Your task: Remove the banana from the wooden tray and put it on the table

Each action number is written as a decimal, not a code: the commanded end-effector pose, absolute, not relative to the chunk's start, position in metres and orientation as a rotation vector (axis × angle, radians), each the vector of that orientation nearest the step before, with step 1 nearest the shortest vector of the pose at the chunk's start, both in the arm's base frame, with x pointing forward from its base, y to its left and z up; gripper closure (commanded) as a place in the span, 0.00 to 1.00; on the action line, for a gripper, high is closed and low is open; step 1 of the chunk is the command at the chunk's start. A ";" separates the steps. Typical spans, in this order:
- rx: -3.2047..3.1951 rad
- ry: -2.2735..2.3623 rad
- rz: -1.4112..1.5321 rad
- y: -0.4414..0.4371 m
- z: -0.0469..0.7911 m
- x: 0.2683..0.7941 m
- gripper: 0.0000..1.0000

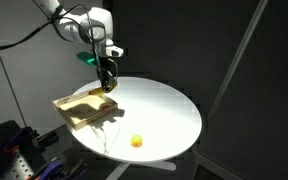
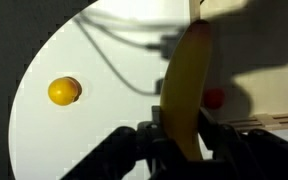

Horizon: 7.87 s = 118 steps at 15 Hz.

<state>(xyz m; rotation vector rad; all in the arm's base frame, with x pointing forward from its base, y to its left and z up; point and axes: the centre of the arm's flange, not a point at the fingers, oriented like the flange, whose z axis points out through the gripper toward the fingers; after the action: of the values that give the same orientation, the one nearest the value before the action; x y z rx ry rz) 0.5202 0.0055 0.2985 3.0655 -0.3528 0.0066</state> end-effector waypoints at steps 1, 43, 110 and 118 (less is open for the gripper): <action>3.039 -0.440 0.063 -0.012 0.301 0.522 0.85; 2.932 -0.869 -0.032 -0.080 0.294 0.565 0.85; 2.994 -0.555 -0.225 -0.077 0.298 0.523 0.00; 3.011 -0.459 -0.316 -0.058 0.342 0.487 0.00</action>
<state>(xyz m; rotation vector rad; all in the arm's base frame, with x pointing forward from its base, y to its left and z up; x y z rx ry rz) 0.5089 -0.0608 0.3205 3.0029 -0.5157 -0.2914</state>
